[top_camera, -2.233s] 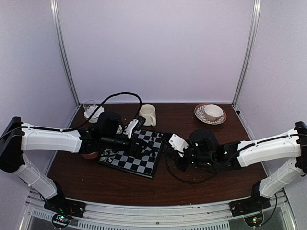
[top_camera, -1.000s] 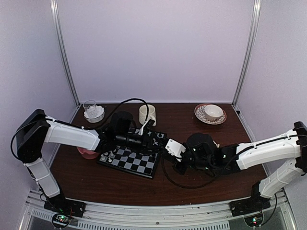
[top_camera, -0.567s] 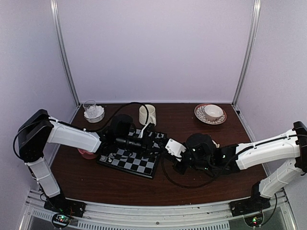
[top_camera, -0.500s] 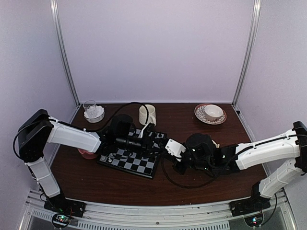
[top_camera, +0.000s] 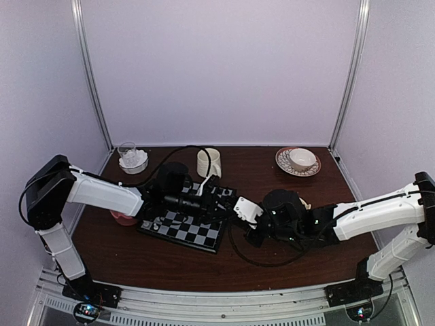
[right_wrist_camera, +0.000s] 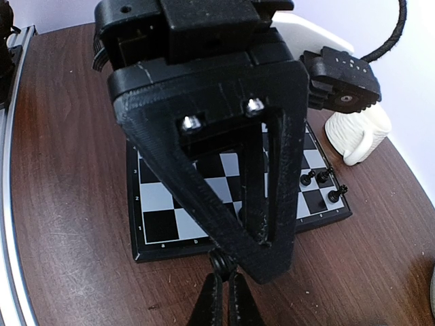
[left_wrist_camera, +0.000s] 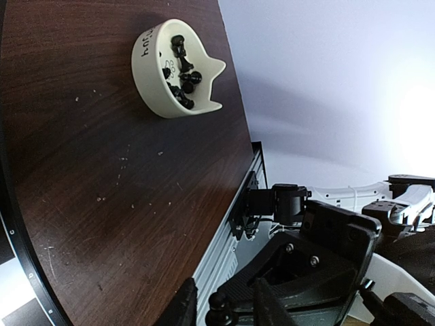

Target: Set up the chess pieces on the board

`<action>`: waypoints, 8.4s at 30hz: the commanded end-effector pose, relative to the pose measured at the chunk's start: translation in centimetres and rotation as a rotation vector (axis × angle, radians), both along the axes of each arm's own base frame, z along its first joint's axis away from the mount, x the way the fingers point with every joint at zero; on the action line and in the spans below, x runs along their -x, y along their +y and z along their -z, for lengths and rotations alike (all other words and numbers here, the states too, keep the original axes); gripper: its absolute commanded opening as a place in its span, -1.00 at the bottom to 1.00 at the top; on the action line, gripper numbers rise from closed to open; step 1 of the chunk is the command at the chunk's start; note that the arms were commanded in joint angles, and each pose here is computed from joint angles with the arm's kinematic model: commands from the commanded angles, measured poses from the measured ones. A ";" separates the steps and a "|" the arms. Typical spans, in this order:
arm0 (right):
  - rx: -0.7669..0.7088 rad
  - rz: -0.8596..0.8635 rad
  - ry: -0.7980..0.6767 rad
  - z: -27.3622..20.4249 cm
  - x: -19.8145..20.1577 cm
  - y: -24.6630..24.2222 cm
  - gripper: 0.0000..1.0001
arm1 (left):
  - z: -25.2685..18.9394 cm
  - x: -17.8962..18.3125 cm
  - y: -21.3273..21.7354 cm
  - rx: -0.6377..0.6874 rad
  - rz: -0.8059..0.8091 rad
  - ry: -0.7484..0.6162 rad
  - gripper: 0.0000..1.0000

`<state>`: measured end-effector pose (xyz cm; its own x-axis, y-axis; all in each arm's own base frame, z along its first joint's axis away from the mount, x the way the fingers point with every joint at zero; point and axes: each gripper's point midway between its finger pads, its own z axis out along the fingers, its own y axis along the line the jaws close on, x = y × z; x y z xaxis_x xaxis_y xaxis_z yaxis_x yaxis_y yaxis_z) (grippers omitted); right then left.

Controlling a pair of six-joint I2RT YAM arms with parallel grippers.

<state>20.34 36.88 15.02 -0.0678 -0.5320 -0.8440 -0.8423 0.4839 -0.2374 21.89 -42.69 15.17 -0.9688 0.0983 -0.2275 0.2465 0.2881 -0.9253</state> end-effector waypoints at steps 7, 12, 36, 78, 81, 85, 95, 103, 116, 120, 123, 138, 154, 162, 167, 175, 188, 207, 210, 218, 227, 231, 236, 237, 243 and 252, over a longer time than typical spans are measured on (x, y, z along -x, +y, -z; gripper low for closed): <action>-0.004 0.002 -0.016 -0.5 -0.2 0.7 -0.97 | -0.4 -0.2 -0.3 0.031 0.015 -0.013 -0.57; -0.005 0.004 -0.017 -0.5 -0.3 0.6 -0.97 | -0.4 -0.1 -0.3 0.032 0.018 -0.014 -0.70; -0.130 -0.024 0.008 -3.0 1.0 0.2 -0.08 | -2.7 -3.2 7.6 -0.257 -0.168 -0.434 -1.00; -0.295 0.397 -0.150 -6.4 -5.5 -1.6 0.32 | -5.5 -6.2 21.6 -0.566 -0.624 -1.047 -1.00; -0.298 0.396 -0.147 -6.6 -5.4 -1.8 0.32 | -5.1 -6.2 21.3 -0.566 -0.617 -1.035 -1.00; -0.304 0.384 -0.129 -7.0 -5.1 -2.0 0.32 | -4.3 -6.4 21.2 -0.555 -0.632 -1.017 -1.00; -0.369 0.431 -0.113 -9.1 -4.5 -4.4 0.32 | -2.2 -6.9 19.0 -0.564 -0.542 -1.014 -1.00; -0.429 0.534 -0.199 -10.8 -4.5 -8.6 0.32 | -1.2 -7.1 16.8 -0.494 -0.486 -1.054 -1.00; -0.377 0.556 -0.246 -9.5 -5.1 -8.7 0.32 | 0.7 -8.5 13.8 -0.432 -0.452 -1.112 -1.00; -0.372 0.555 -0.245 -9.3 -5.2 -8.7 0.32 | 1.1 -9.4 11.9 -0.421 -0.405 -1.128 -1.00; -0.373 0.556 -0.240 -9.1 -5.2 -8.6 0.31 | 1.6 -10.5 10.6 -0.421 -0.391 -1.129 -1.00; -0.362 0.557 -0.228 -8.4 -5.5 -8.5 0.32 | 5.5 -12.3 7.5 -0.457 -0.317 -1.080 -1.00; -0.336 0.551 -0.215 -7.5 -5.7 -8.0 0.32 | 9.0 -10.7 8.9 -0.518 -0.307 -1.014 -1.00; -0.339 0.549 -0.213 -7.5 -5.6 -8.0 0.32 | 9.7 -10.6 9.3 -0.536 -0.312 -0.998 -0.90; -0.339 0.549 -0.212 -7.6 -5.7 -8.0 0.32 | 9.8 -10.6 9.3 -0.545 -0.314 -0.990 -0.65; -0.335 0.545 -0.211 -7.5 -5.7 -7.9 0.32 | 9.0 -10.6 9.4 -0.540 -0.320 -0.988 -0.14; -0.330 0.531 -0.205 -7.4 -5.6 -7.6 0.32 | 5.9 -9.8 11.3 -0.739 -0.231 -0.832 -0.03; -0.315 0.524 -0.203 -7.0 -5.7 -7.1 0.32 | 7.2 -10.9 10.4 -0.790 -0.120 -0.690 -0.29; -0.318 0.524 -0.201 -7.0 -5.8 -7.1 0.32 | 7.6 -11.2 10.3 -0.802 -0.113 -0.680 -0.31; -0.312 0.521 -0.198 -6.9 -5.8 -7.0 0.32 | 8.4 -10.9 9.6 -0.793 -0.073 -0.655 -0.34; -0.310 0.518 -0.195 -6.8 -5.8 -6.9 0.32 | 9.2 -11.1 9.5 -0.817 -0.054 -0.637 -0.45; -0.308 0.517 -0.194 -6.7 -5.8 -6.8 0.32 | 9.3 -11.2 9.6 -0.831 -0.055 -0.635 -0.44; -0.309 0.515 -0.193 -6.7 -5.8 -6.7 0.32 | 9.5 -11.3 9.6 -0.837 -0.050 -0.631 -0.50; -0.309 0.516 -0.193 -6.7 -5.8 -6.8 0.32 | 9.6 -11.3 9.6 -0.839 -0.049 -0.630 -0.51; -0.309 0.516 -0.192 -6.7 -5.8 -6.8 0.32 | 9.6 -11.4 9.6 -0.845 -0.046 -0.632 -0.61; -0.309 0.515 -0.192 -6.8 -5.8 -6.8 0.32 | 9.7 -11.5 9.7 -0.856 -0.041 -0.634 -0.85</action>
